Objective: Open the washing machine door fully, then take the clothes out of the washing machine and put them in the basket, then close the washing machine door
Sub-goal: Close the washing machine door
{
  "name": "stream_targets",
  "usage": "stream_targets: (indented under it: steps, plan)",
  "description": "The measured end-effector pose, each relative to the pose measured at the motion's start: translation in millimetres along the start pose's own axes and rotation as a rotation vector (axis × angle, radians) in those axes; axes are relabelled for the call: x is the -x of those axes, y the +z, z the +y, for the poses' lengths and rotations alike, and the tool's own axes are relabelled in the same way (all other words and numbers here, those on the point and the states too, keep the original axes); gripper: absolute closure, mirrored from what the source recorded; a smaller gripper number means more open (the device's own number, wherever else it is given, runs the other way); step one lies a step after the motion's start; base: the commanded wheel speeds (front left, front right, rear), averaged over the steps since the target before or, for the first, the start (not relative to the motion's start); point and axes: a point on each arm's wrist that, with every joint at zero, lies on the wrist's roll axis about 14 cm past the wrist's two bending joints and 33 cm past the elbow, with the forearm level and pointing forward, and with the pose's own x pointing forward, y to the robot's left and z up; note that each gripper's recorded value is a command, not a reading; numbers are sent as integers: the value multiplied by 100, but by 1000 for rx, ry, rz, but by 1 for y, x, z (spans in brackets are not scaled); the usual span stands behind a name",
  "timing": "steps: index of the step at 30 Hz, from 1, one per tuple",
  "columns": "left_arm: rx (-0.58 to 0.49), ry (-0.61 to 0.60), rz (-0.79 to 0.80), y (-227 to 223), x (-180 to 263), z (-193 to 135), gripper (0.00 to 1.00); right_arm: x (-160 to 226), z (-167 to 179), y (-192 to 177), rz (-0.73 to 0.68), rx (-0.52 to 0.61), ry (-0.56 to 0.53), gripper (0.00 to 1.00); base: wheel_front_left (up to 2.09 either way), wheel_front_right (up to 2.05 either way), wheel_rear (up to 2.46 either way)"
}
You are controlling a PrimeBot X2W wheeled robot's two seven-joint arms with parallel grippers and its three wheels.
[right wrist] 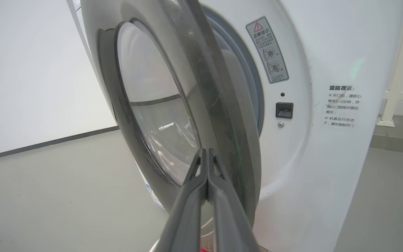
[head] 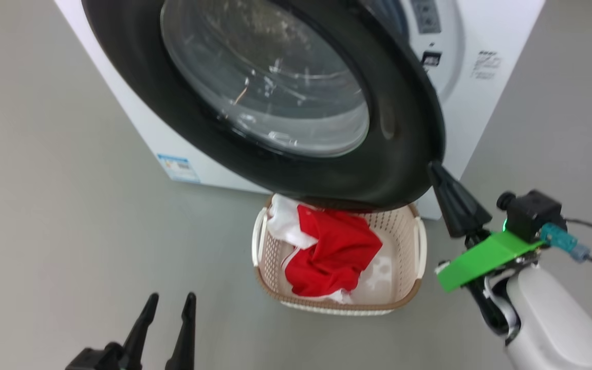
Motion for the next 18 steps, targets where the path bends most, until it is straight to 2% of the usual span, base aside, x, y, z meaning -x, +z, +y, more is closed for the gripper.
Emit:
stream_targets:
  steps: [10,18]
  plan:
    - [0,8,29,-6,-21,-1,0,-34,-14,-11,-1,-16,22,100,0,0,0]
    - [2,-2,41,-9,-38,-6,0,-61,-39,-3,-45,-7,4,100,0,0,0]
